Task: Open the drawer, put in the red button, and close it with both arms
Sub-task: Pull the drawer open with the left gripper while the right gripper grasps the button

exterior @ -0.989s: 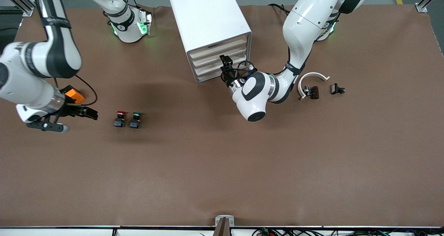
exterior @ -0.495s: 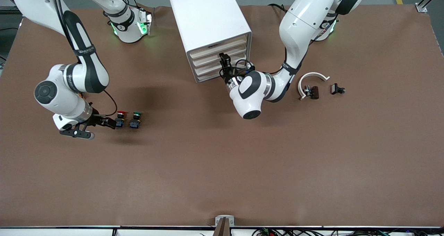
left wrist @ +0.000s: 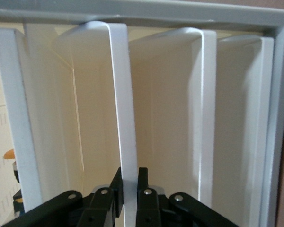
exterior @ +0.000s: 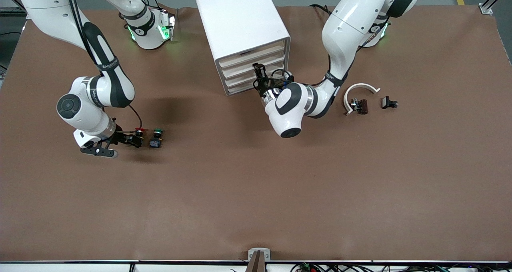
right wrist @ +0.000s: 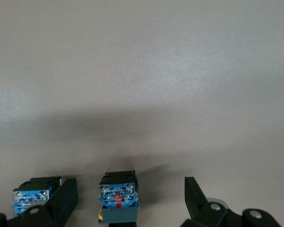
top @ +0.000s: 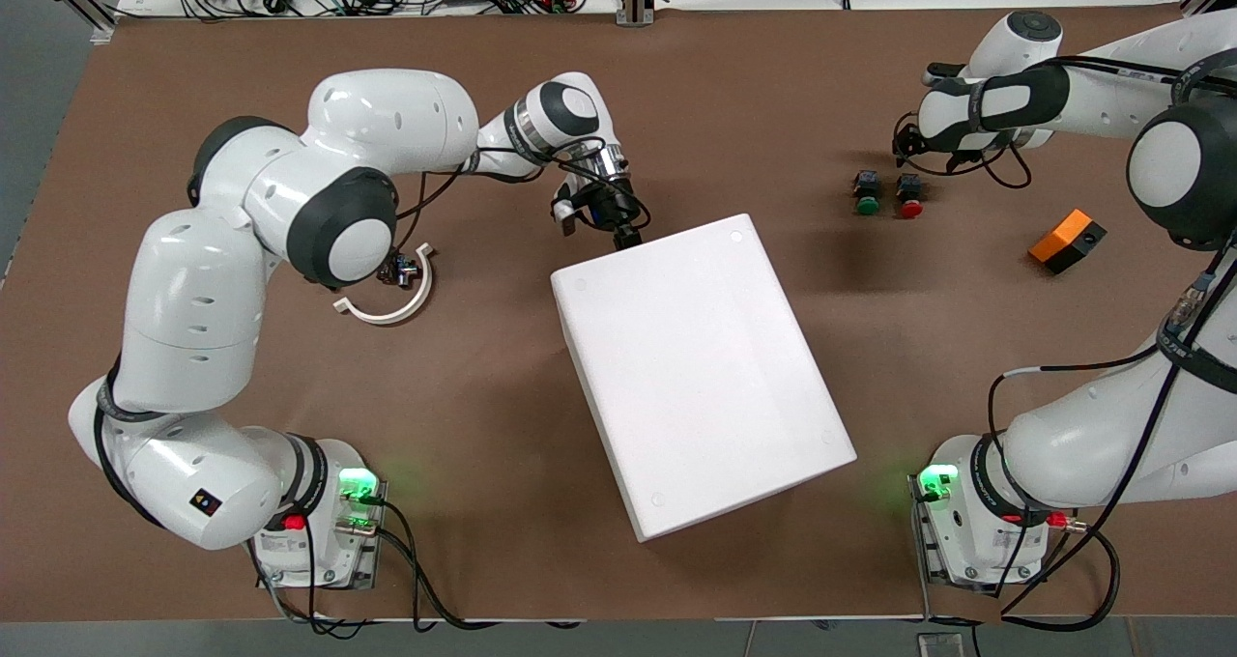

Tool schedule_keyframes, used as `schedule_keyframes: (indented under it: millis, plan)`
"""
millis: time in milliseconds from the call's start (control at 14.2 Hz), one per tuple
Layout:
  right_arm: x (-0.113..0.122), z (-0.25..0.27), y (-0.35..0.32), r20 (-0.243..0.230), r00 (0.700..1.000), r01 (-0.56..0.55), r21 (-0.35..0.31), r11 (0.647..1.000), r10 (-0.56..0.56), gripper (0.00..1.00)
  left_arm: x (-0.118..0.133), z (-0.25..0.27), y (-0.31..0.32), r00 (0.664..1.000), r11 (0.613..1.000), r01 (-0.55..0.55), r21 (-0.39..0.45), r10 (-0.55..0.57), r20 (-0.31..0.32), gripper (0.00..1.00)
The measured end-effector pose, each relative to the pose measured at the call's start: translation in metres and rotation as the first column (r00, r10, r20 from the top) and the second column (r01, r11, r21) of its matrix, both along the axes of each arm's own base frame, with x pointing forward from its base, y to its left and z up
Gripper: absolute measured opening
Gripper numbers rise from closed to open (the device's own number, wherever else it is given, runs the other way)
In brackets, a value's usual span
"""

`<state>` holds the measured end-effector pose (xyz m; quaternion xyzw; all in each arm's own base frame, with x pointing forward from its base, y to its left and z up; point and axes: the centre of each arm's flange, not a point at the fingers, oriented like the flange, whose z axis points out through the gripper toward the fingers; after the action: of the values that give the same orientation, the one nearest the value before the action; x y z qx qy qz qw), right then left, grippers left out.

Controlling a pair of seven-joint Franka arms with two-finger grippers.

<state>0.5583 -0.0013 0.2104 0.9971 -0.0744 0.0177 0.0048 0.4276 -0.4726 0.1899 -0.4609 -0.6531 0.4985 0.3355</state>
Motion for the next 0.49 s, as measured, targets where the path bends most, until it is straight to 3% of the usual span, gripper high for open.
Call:
schedule_keyframes:
  millis: [495]
  plan:
    - [-0.007,-0.009,0.003,-0.021,1.0,-0.006,0.0,1.0,0.006,1.0,0.045,0.003,0.033,0.996,0.996,-0.084,-0.005,0.084,0.026,0.14]
